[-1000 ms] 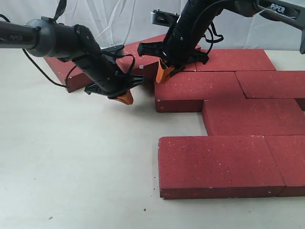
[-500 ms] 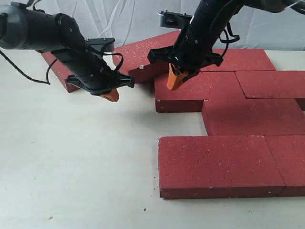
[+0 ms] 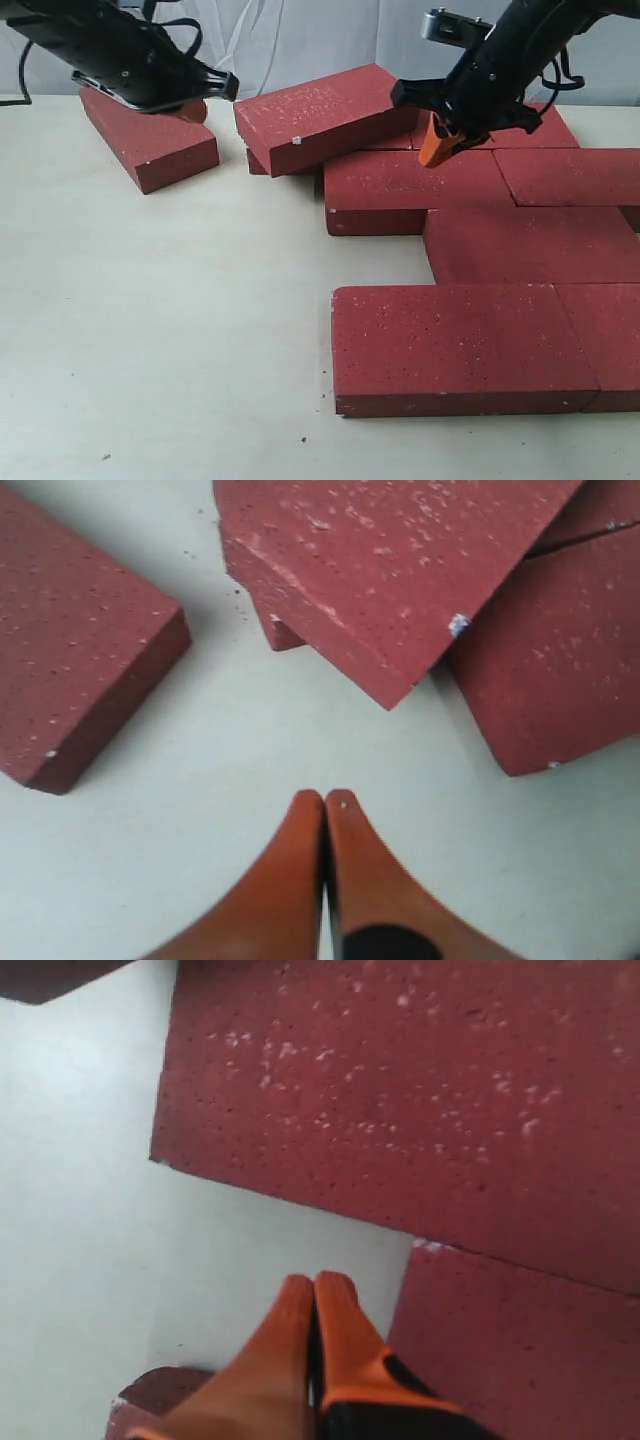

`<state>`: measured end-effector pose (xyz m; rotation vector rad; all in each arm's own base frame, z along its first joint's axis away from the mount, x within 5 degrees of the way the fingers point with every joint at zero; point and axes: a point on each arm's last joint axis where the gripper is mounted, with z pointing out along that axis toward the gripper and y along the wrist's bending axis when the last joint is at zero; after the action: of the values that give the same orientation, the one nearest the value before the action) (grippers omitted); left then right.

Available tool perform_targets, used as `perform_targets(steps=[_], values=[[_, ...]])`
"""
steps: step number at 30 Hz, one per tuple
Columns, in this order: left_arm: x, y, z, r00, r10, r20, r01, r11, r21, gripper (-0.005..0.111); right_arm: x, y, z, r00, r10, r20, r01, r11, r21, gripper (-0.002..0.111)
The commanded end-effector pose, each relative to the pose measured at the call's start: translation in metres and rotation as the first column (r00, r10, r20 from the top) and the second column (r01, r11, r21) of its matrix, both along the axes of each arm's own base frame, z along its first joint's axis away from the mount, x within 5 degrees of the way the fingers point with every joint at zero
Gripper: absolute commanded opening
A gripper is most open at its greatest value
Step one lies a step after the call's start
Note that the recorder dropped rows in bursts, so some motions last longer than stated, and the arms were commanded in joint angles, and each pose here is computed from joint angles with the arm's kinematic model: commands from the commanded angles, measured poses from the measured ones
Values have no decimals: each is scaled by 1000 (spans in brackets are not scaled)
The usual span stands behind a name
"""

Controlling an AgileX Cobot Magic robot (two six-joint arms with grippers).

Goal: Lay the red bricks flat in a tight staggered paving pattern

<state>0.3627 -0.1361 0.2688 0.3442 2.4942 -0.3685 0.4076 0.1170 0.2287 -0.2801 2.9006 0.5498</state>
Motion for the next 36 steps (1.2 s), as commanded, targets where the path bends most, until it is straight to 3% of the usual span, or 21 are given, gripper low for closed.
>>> perform_targets(steps=[1,12,21,30,36], values=[[2,18,4,999,43,0,-43,999,6,0,5,-15,5,998,-21,51,20,1000,6,-1],[10,27,2,998,70,5,-70,997,8,0,22,-18,2,977,-80,199,81,997,3,-1],[20,21,-30,992,84,-95,-85,996,-12,0,52,-36,3,950,-147,274,149,989,14,-1],[35,13,-59,977,162,-137,-179,976,-122,0,104,-52,-16,921,-245,304,235,970,70,-1],[52,9,-71,947,299,-120,-321,908,-270,0,138,-50,-34,873,-317,371,272,947,169,-1]])
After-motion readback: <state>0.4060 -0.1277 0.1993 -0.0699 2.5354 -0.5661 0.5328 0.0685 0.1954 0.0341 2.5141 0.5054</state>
